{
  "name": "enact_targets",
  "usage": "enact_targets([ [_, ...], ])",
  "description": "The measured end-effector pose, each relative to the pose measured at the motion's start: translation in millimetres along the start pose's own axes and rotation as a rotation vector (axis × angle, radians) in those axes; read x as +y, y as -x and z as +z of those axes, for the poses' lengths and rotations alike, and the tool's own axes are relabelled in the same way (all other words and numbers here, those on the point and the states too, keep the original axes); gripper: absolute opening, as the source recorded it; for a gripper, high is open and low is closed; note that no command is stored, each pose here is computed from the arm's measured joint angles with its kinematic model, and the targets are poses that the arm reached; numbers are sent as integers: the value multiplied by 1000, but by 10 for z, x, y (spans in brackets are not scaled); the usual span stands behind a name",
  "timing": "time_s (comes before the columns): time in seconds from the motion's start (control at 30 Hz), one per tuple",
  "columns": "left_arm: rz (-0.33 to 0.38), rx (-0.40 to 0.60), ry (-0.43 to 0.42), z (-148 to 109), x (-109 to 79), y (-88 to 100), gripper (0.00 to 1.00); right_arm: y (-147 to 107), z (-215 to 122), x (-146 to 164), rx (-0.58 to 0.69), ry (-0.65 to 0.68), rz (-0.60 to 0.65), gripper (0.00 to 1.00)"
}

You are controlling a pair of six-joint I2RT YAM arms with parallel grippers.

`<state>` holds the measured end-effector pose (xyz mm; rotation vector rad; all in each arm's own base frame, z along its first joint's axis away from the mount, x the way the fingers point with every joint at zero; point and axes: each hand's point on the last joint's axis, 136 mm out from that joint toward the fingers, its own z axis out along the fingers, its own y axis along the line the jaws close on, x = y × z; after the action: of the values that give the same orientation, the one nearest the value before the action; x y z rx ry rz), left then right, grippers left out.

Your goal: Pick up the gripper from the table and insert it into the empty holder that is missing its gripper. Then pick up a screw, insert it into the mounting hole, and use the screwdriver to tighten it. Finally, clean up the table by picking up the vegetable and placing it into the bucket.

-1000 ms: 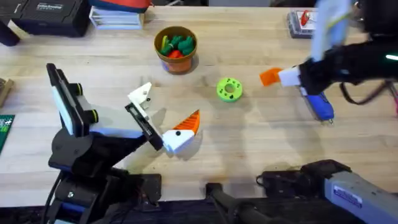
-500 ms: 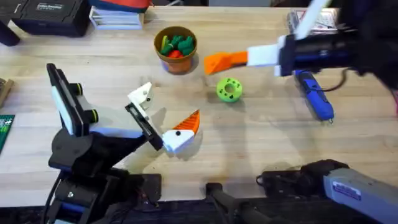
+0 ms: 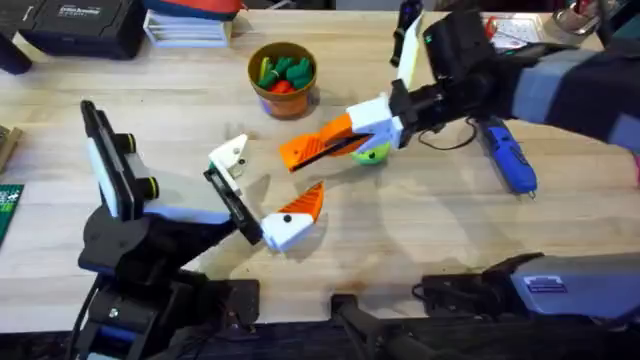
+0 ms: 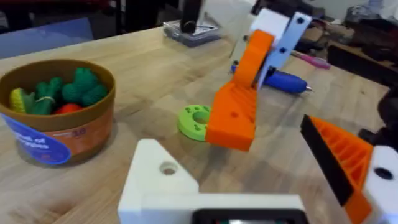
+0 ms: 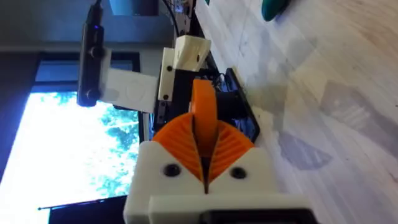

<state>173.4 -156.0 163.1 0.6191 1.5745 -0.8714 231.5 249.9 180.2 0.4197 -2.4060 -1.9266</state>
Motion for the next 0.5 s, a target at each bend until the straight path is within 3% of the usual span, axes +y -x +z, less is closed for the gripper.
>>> enact_targets([
  [0.3,-7,25,-123,-13,-211,-47,986,-27,311,-1,82,47,3,7],
  [0.5,-8,29,-150,-21,-255,-53,986,22,419,66,92,65,-10,7],
])
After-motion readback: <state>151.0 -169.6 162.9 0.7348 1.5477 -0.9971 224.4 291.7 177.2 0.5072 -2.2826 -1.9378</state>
